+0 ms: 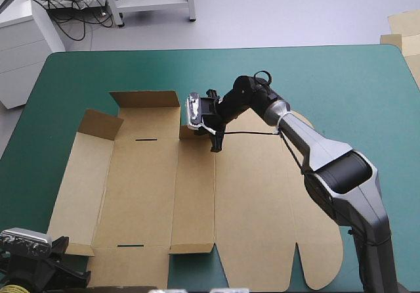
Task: Fold the box
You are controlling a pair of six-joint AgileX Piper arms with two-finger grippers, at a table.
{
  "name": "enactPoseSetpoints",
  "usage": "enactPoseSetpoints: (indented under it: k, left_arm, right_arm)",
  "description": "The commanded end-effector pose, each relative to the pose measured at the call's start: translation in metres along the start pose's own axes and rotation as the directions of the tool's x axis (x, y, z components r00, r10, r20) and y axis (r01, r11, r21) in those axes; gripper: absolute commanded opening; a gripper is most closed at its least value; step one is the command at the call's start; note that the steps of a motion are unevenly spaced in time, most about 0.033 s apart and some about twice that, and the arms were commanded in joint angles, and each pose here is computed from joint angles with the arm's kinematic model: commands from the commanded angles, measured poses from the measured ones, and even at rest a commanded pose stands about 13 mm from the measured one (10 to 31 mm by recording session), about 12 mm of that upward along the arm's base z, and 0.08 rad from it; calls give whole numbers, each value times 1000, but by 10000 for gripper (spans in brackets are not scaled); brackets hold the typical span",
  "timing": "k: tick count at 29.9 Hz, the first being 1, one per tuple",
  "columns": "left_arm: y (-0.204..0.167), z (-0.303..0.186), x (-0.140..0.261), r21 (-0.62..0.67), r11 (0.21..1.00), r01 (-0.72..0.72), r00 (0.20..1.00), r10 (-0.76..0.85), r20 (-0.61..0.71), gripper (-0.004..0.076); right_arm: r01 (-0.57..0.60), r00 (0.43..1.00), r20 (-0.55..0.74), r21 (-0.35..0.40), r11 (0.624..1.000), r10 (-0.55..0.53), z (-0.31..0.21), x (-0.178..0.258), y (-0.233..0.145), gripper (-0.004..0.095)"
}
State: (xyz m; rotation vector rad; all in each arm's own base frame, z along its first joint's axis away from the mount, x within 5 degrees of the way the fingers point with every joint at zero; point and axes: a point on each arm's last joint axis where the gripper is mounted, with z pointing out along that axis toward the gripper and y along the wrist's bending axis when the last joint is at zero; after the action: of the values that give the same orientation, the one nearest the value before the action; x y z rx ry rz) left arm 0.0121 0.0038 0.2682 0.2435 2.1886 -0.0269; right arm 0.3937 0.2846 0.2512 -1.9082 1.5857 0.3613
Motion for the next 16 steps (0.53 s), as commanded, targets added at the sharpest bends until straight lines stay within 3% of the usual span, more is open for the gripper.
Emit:
enactPoseSetpoints:
  k: [1, 6, 12, 16]
  left_arm:
    - [1, -4, -11, -3, 1000, 8, 997, -8, 71, -10]
    - [1, -4, -11, -3, 1000, 8, 997, -8, 71, -10]
    - [1, -4, -11, -3, 1000, 8, 997, -8, 71, -10]
    - [1, -4, -11, -3, 1000, 8, 997, -8, 71, -10]
  right_arm:
    - [17, 996, 86, 127, 992, -28, -33, -27, -9, -20]
    - [-45, 994, 106, 196, 980, 24, -35, -28, -16, -20]
    - [-44, 994, 109, 212, 976, 21, -35, -28, -18, -20]
    - [-89, 990, 128, 262, 961, 57, -37, -28, -23, -20]
